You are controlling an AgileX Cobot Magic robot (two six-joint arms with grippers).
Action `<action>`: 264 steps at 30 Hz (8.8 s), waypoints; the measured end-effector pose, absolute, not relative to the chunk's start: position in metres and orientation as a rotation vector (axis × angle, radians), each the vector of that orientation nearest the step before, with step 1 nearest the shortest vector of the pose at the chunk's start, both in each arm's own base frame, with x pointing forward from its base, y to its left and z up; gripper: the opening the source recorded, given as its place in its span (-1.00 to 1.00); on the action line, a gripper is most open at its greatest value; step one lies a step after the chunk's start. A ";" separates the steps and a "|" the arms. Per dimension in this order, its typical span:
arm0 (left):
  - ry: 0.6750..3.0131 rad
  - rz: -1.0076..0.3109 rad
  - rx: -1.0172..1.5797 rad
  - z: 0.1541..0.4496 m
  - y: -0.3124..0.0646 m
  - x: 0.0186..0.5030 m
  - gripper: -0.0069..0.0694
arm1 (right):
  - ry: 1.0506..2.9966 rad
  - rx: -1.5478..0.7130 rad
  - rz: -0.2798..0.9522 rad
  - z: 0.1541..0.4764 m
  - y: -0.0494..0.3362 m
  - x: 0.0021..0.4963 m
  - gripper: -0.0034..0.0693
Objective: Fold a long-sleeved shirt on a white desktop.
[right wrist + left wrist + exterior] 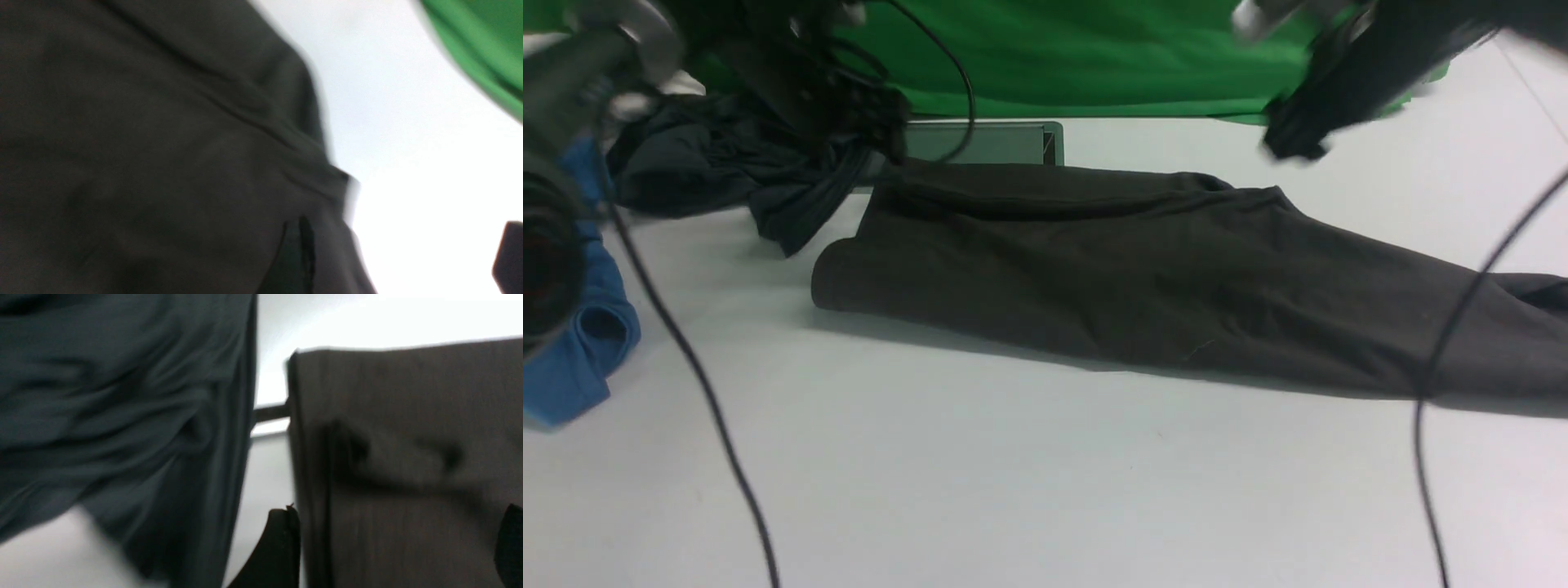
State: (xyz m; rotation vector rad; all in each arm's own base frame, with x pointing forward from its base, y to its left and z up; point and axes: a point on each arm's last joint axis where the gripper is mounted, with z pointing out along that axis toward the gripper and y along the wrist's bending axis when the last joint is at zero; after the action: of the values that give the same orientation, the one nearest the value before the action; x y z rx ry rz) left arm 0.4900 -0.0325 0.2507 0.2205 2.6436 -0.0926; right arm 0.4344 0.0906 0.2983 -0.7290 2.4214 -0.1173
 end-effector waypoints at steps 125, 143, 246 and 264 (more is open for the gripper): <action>1.995 -0.771 0.483 0.432 -0.166 0.453 0.93 | 2.362 -0.569 0.074 0.378 0.079 0.246 0.69; 2.515 -0.108 0.782 0.328 -0.192 0.426 -0.53 | 2.472 -0.696 0.046 0.289 0.107 0.325 0.69; 2.599 -0.180 0.433 0.293 -0.057 0.296 -0.71 | 2.749 -0.366 0.019 0.220 -0.015 0.402 0.35; 2.595 -0.178 0.434 0.294 -0.057 0.296 -0.71 | 2.799 -0.375 0.108 0.190 -0.013 0.417 -0.85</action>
State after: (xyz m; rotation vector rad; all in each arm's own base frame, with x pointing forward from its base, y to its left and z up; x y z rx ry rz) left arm 0.2959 -0.0569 0.2935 0.4345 2.5953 -0.1784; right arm 0.4174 -0.0129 0.1900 -0.3748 2.7995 0.1081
